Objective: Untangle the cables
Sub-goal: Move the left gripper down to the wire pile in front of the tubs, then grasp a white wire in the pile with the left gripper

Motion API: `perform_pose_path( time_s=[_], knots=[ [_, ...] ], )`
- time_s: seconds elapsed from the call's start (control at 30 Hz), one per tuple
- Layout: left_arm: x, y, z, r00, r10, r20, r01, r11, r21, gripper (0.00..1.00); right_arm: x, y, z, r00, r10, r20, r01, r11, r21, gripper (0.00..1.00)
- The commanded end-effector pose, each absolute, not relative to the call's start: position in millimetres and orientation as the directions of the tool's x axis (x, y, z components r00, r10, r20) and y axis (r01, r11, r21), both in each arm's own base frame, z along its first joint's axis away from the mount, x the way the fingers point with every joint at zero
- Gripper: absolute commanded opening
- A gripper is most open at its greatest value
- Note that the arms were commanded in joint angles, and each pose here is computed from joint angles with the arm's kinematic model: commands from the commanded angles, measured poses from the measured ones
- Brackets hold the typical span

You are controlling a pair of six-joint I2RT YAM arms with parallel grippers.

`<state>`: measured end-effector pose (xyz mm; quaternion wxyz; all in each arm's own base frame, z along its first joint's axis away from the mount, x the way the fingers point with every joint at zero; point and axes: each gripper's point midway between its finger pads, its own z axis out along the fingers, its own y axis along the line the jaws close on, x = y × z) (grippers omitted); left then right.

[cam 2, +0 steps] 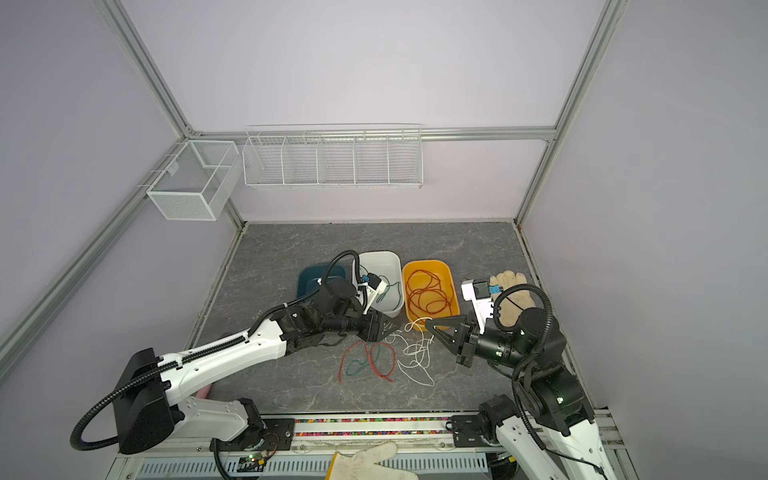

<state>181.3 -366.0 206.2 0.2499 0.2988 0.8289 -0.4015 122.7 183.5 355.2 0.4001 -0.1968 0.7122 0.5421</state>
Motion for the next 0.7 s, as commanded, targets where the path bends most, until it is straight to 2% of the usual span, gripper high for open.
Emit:
perform_pose_path(
  time_s=[0.0, 0.2, 0.67],
  knots=[
    [158.4, -345.5, 206.0, -0.587, 0.455, -0.670, 0.801, 0.448, -0.397, 0.57, 110.9, 185.0, 366.0, -0.570, 0.133, -0.811, -0.760, 0.290, 0.582, 0.06],
    [149.0, -326.8, 217.4, -0.453, 0.526, -0.720, 0.881, 0.387, -0.273, 0.62, 104.9, 187.5, 366.9, -0.571, 0.116, -0.813, -0.774, 0.254, 0.580, 0.06],
    [131.9, -343.7, 204.5, -0.349, 0.644, -0.681, 0.937, 0.219, -0.274, 0.63, 92.8, 190.6, 372.1, -0.572, 0.089, -0.815, -0.793, 0.193, 0.577, 0.06]
  ],
)
